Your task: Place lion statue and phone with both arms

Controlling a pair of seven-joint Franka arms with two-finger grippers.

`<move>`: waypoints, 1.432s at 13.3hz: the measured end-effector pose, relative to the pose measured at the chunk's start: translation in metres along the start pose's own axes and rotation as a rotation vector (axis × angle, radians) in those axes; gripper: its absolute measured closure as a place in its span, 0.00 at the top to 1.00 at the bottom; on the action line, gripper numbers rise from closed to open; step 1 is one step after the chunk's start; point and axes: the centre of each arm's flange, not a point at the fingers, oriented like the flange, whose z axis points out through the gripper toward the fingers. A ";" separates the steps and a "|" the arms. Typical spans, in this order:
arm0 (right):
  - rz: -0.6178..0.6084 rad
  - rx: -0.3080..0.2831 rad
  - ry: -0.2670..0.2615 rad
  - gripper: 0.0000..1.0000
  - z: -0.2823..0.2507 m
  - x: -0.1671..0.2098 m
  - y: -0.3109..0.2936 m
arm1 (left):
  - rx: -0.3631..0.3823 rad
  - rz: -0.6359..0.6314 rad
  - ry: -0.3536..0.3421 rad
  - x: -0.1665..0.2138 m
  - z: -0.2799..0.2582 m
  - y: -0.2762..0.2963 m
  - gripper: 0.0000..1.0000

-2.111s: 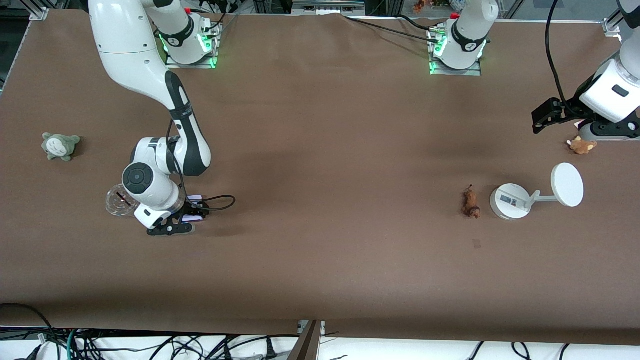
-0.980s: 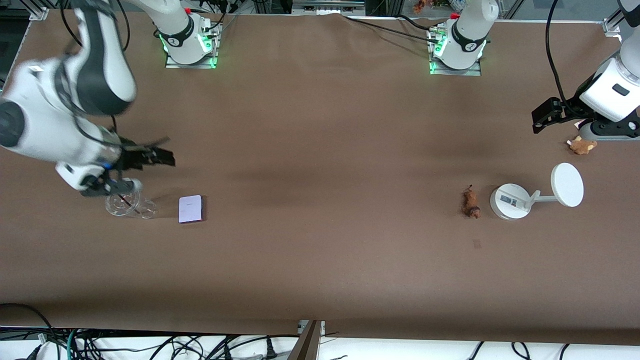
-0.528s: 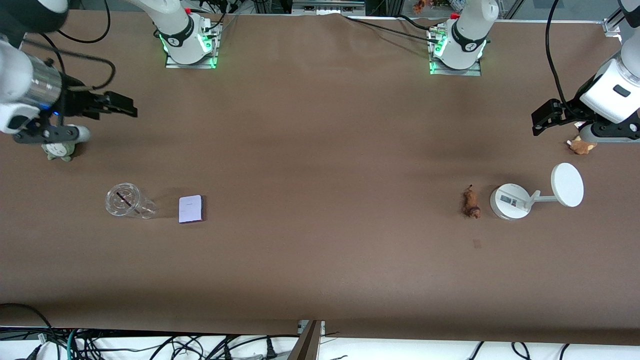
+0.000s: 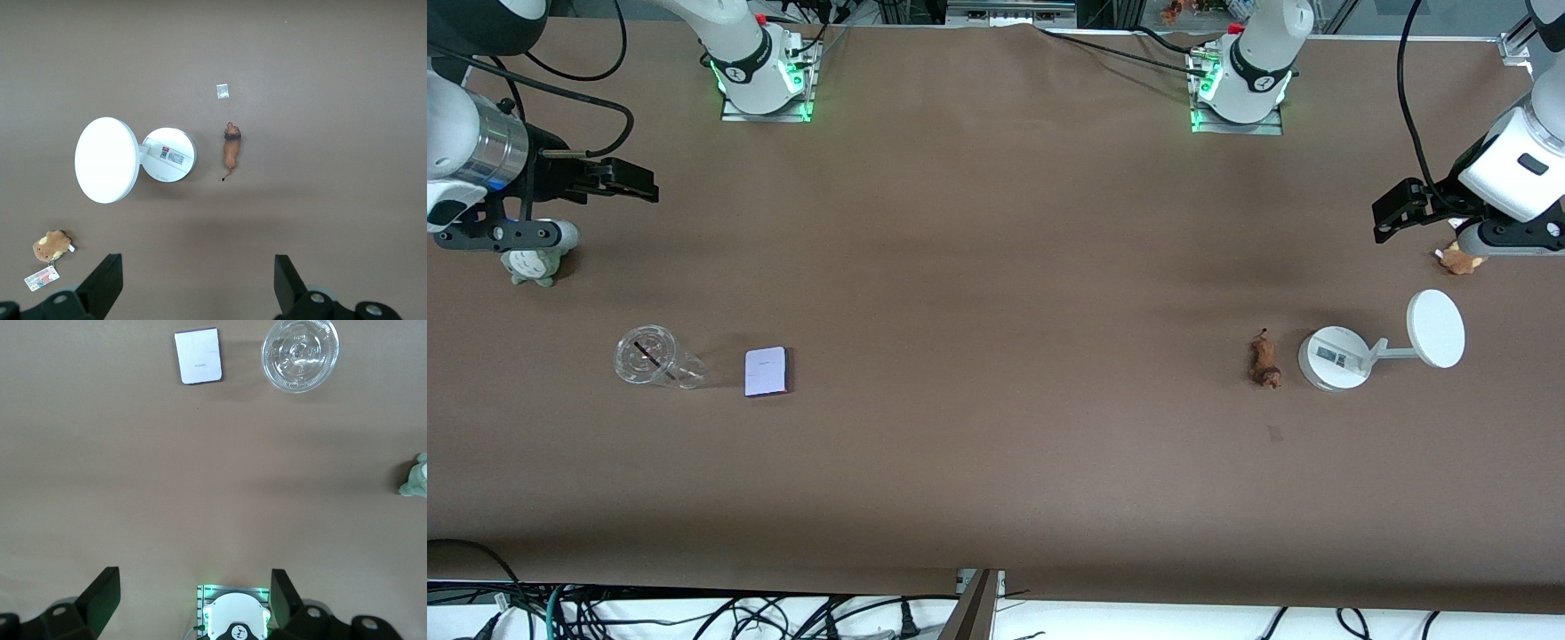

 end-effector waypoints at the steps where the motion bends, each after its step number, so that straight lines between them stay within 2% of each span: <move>1: 0.000 0.000 -0.002 1.00 0.000 0.000 0.000 | 0.000 -0.002 0.000 0.000 0.000 -0.001 1.00; 12: 0.019 0.025 -0.024 1.00 0.003 0.001 0.020 | 0.000 -0.003 0.000 0.000 0.000 -0.002 1.00; 19: 0.048 0.040 -0.007 1.00 -0.005 -0.012 0.042 | 0.000 -0.003 -0.001 0.000 0.000 -0.002 1.00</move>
